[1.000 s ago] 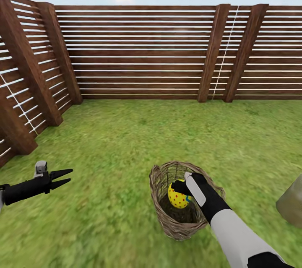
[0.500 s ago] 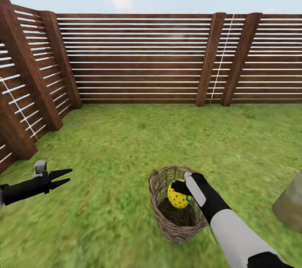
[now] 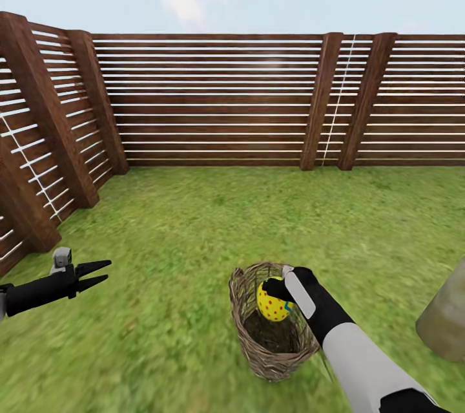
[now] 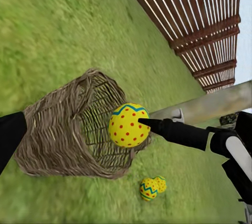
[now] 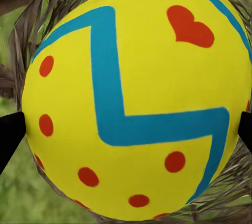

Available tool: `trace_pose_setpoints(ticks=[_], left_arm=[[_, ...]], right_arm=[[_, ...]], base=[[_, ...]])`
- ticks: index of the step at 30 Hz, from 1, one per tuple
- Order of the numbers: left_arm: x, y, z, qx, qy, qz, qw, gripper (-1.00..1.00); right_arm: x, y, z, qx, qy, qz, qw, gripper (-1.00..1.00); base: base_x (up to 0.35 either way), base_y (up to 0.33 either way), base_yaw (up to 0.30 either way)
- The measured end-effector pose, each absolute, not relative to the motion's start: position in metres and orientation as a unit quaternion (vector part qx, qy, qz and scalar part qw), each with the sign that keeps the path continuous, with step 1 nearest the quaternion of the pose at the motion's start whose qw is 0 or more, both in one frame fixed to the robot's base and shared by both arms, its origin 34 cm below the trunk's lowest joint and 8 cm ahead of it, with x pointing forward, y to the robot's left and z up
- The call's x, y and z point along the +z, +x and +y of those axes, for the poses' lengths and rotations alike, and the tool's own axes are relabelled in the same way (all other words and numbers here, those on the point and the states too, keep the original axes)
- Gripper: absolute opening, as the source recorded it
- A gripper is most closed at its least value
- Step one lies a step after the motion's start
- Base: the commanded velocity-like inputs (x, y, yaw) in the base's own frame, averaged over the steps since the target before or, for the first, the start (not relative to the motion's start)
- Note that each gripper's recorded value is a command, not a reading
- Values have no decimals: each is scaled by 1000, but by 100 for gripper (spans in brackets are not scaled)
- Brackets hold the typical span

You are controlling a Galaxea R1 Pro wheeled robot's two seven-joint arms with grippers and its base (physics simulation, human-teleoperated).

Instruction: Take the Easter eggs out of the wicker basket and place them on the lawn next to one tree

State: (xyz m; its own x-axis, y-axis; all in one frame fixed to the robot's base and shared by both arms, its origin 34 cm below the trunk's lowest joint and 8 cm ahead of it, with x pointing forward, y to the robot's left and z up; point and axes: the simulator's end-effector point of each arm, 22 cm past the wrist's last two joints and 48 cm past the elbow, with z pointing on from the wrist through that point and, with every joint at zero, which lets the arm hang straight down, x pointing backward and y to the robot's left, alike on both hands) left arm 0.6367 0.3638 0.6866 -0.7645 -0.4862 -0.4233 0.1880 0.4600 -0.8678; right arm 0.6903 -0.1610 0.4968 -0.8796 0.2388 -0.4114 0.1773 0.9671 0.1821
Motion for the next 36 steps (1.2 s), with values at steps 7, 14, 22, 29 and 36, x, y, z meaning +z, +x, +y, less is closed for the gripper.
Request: trace_pose_setpoints(ticks=[7,14,22,29,36], left_arm=[[707,639,362,-512,-91,786,333,100],[728,641,362,-513,-88,784,338,100],[758,642,361,-525,-79,774,345,100],[778,643,360,-526,-75,772,349,100],[793,645,359,-527,-73,772,349,100]], right_arm=[[520,698,-165,69,113,963,234,-100],[541,703,-165,70,114,962,240,-100],[567,711,-168,70,119,957,255,-100],[588,715,-167,71,119,955,261,-100],[611,727,-161,72,122,947,288,-100]], base=[[0,0,0],[0,0,0],[-22,0,0],[-147,0,0],[-73,0,0]])
